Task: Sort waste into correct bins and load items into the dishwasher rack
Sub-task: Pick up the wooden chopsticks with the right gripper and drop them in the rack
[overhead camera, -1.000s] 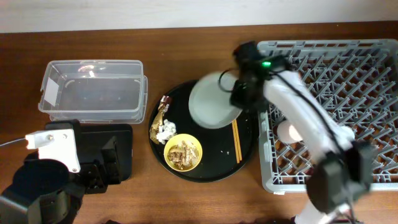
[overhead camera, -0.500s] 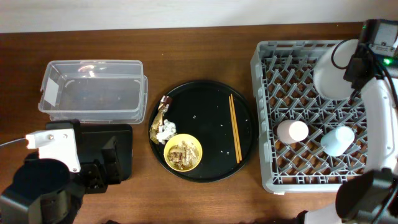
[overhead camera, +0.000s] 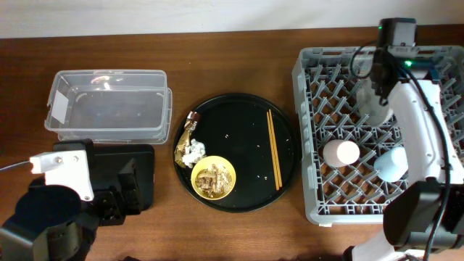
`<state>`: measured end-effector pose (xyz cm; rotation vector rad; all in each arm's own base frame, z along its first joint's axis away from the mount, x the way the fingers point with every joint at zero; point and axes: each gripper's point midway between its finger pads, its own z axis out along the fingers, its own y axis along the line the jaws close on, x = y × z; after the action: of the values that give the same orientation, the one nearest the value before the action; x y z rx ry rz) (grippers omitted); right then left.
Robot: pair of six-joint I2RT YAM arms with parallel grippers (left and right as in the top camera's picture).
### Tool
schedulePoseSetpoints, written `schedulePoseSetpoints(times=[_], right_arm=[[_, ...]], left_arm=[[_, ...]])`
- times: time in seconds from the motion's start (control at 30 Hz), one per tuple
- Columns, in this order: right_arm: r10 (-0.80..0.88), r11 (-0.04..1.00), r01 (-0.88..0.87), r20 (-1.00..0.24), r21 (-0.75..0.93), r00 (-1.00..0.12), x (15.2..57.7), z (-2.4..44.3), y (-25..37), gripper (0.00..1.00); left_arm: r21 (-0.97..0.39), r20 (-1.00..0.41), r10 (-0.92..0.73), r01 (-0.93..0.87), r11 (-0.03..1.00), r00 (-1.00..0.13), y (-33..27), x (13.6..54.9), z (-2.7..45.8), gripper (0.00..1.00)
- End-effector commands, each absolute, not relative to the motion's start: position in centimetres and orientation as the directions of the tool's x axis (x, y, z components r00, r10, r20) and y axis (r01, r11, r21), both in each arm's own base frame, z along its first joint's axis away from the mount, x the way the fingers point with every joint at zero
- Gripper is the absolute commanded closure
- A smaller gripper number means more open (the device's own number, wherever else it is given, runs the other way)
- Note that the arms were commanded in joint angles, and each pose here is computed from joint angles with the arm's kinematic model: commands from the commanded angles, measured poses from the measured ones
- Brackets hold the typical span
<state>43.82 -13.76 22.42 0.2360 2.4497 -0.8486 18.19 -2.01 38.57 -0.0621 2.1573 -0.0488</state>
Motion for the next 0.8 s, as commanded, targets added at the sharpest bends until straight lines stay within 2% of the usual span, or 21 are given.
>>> schedulePoseSetpoints(times=[0.0, 0.03, 0.07, 0.1, 0.13, 0.17, 0.23, 0.27, 0.33, 0.4, 0.43, 0.47, 0.57, 0.67, 0.77], right_arm=[[-0.018, 0.85, 0.353, -0.69, -0.392, -0.723, 42.9, 29.1, -8.8, 0.34], [-0.025, 0.929, 0.251, -0.725, -0.27, -0.689, 41.2, 31.4, -4.2, 0.42], [-0.027, 0.983, 0.114, -0.729, -0.143, -0.684, 39.0, 32.3, 0.5, 0.44], [-0.062, 0.998, -0.042, -0.711, -0.046, -0.701, 37.0, 32.5, 4.6, 0.44], [-0.145, 0.952, -0.285, -0.655, 0.111, -0.742, 32.8, 32.0, 11.3, 0.45], [-0.141, 0.934, -0.305, -0.592, 0.186, -0.794, 30.9, 30.9, 13.7, 0.45], [-0.102, 0.951, -0.189, -0.328, 0.245, -0.939, 27.8, 24.0, 17.5, 0.47], [-0.1, 0.958, -0.165, -0.266, 0.236, -0.959, 27.7, 21.6, 18.2, 0.49], [-0.043, 0.982, -0.059, -0.092, 0.181, -0.995, 28.3, 14.3, 18.7, 0.63], [-0.041, 0.994, -0.045, -0.035, 0.104, -0.999, 29.7, 9.7, 18.6, 0.63], [-0.001, 1.0, -0.001, -0.023, 0.009, -1.0, 30.4, 7.7, 17.3, 0.62], [0.009, 1.0, 0.009, -0.004, -0.024, -1.0, 30.8, 6.2, 16.9, 0.59], [0.039, 0.996, 0.034, 0.065, -0.081, -0.997, 31.5, 1.7, 15.8, 0.59], [0.042, 0.998, 0.038, 0.068, -0.058, -0.997, 32.3, 0.7, 15.5, 0.6], [-0.004, 1.0, -0.004, 0.053, -0.014, -0.999, 32.7, 1.0, 16.6, 0.65]], left_arm=[[-0.064, -0.833, -0.078, -0.045, 0.997, -0.548, -1.8, 18.3, 38.6, 0.0], [-0.064, -0.833, -0.078, -0.045, 0.997, -0.548, -1.8, 18.3, 38.6, 0.0], [-0.064, -0.833, -0.078, -0.045, 0.997, -0.548, -1.8, 18.3, 38.6, 0.0], [-0.064, -0.833, -0.078, -0.045, 0.997, -0.548, -1.8, 18.3, 38.6, 0.0], [-0.064, -0.833, -0.078, -0.045, 0.997, -0.548, -1.8, 18.3, 38.6, 0.0], [-0.064, -0.833, -0.078, -0.045, 0.997, -0.548, -1.8, 18.3, 38.6, 0.0], [-0.064, -0.833, -0.078, -0.045, 0.997, -0.548, -1.8, 18.3, 38.6, 0.0], [-0.064, -0.833, -0.078, -0.045, 0.997, -0.548, -1.8, 18.3, 38.6, 0.0], [-0.064, -0.833, -0.078, -0.045, 0.997, -0.548, -1.8, 18.3, 38.6, 0.0], [-0.064, -0.833, -0.078, -0.045, 0.997, -0.548, -1.8, 18.3, 38.6, 0.0], [-0.064, -0.833, -0.078, -0.045, 0.997, -0.548, -1.8, 18.3, 38.6, 0.0], [-0.064, -0.833, -0.078, -0.045, 0.997, -0.547, -1.8, 18.3, 38.6, 0.0], [-0.064, -0.833, -0.078, -0.045, 0.997, -0.548, -1.8, 18.3, 38.6, 0.0], [-0.064, -0.833, -0.078, -0.045, 0.997, -0.548, -1.8, 18.3, 38.6, 0.0], [-0.064, -0.833, -0.078, -0.045, 0.997, -0.548, -1.8, 18.3, 38.6, 0.0]])
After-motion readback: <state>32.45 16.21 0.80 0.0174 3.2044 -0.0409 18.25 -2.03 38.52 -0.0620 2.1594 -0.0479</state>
